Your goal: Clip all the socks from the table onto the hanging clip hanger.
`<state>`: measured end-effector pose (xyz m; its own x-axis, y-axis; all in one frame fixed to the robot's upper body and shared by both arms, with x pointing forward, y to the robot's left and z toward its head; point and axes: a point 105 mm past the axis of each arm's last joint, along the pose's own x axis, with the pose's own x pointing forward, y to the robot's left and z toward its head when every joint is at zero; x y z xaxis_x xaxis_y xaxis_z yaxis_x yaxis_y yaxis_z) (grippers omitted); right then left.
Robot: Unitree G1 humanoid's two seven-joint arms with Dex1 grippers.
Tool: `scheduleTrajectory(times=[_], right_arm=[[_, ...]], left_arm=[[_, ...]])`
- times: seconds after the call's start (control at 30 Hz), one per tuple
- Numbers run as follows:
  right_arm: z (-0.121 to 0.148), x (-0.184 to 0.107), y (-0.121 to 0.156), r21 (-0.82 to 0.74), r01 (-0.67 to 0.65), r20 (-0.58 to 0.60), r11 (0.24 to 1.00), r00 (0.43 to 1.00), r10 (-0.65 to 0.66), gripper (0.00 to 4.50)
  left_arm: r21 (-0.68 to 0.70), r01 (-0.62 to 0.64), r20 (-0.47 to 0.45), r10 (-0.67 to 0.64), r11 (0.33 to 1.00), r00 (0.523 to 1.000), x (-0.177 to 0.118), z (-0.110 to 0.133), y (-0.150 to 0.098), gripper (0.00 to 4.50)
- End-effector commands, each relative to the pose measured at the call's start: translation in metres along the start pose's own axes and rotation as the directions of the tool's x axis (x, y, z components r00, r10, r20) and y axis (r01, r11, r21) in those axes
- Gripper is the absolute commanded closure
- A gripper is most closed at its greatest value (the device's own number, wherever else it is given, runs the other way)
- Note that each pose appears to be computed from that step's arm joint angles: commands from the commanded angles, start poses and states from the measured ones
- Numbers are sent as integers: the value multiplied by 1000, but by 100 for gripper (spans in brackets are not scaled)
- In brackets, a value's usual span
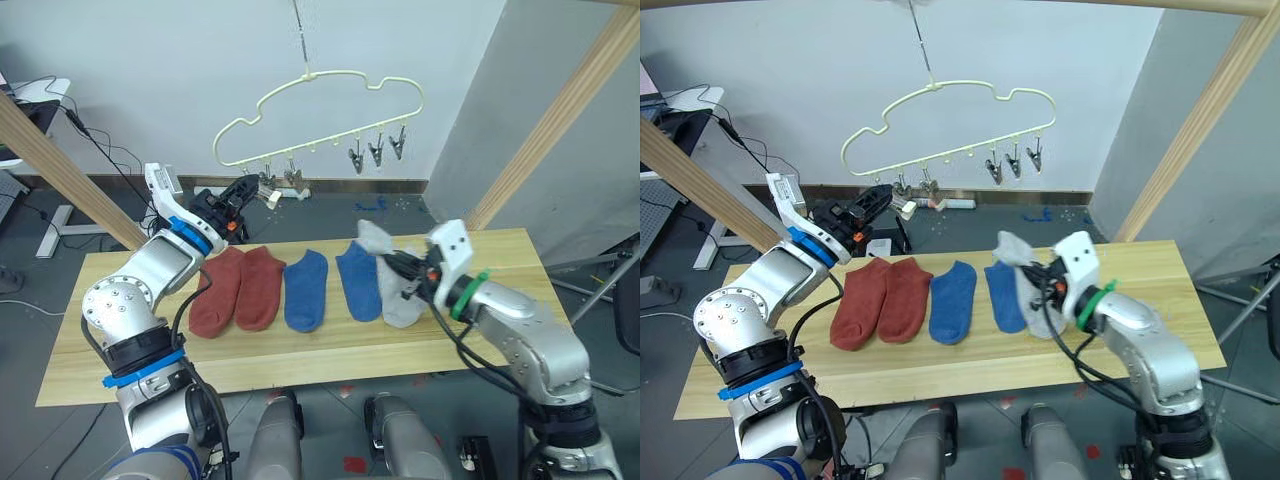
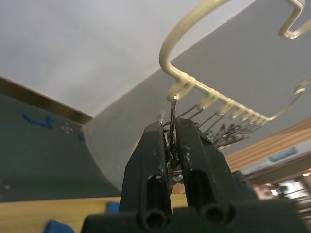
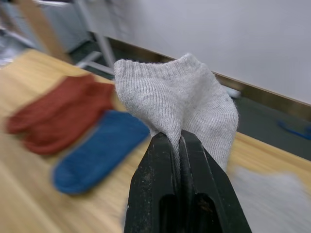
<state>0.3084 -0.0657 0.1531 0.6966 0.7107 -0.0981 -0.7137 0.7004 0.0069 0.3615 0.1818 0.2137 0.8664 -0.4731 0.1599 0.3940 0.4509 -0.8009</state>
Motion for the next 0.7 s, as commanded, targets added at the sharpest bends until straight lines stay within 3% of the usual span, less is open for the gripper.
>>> scheduleTrajectory(times=[0.03,0.33,0.7], right_arm=[[21,24,27,-32,-84,69,996,994,86,442],[39,51,48,-101,-160,117,982,978,172,442],[49,59,56,-164,-191,134,968,968,214,442]], left_arm=[[-24,35,-38,-36,999,999,-2,-4,-12,450],[-22,34,-69,-36,999,997,-3,-11,-16,450],[-24,37,-81,-39,999,996,-6,-18,-17,450]])
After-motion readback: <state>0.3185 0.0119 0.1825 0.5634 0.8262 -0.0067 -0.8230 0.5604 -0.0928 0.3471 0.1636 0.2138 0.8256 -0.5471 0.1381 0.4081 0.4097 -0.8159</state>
